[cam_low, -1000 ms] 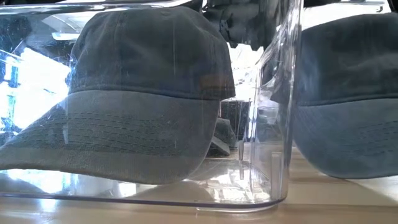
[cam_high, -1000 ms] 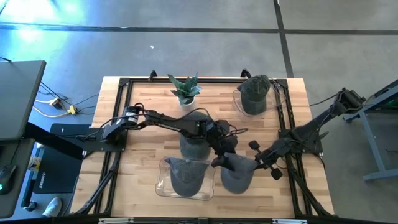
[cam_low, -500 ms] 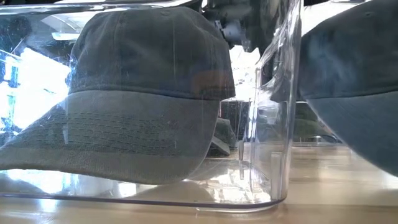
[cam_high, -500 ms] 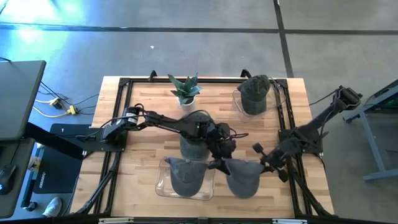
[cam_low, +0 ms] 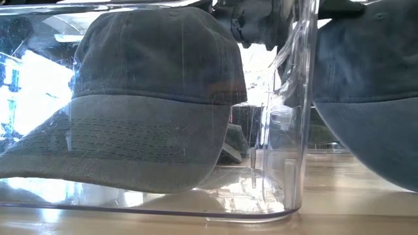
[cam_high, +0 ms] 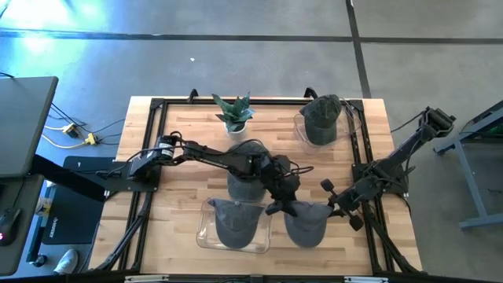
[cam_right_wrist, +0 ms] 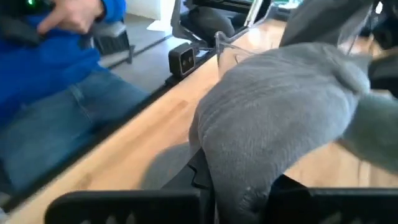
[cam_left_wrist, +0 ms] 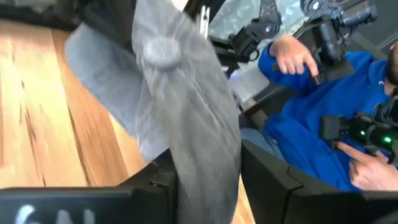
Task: Pick & Place hat
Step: Put the gray cap into the bottom transparent bin
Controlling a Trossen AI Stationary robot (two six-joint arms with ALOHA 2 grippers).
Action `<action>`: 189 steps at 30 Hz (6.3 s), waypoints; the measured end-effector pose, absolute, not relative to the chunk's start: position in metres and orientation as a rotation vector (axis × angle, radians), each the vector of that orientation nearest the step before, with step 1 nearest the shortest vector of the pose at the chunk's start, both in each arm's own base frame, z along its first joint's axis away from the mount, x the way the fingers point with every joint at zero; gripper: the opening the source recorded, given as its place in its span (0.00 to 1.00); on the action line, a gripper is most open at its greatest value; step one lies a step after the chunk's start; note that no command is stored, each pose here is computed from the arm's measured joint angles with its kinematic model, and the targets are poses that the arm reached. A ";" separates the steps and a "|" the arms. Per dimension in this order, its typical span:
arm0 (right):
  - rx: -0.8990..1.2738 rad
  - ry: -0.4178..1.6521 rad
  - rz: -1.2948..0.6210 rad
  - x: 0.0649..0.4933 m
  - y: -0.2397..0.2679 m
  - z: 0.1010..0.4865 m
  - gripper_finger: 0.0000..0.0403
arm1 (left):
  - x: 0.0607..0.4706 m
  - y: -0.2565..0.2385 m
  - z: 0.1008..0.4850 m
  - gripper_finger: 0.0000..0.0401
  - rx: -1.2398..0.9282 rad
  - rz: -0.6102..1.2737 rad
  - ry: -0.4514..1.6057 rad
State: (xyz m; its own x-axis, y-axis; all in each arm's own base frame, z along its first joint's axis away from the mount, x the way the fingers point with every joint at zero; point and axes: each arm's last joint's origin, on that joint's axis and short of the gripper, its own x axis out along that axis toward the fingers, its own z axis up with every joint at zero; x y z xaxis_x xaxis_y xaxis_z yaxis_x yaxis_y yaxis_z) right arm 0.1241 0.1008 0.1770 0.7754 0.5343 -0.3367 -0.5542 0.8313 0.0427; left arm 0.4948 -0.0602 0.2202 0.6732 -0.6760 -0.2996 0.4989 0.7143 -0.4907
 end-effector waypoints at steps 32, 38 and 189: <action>0.199 0.226 0.761 0.143 0.098 0.192 0.32 | 0.497 -0.051 0.234 0.11 -0.340 -0.863 0.345; 0.186 0.219 0.726 0.146 0.094 0.192 0.03 | 0.498 -0.051 0.241 0.12 -0.315 -0.888 0.281; -0.542 0.122 0.591 0.343 0.151 0.279 0.01 | 0.307 -0.207 0.362 0.03 0.503 -0.005 1.023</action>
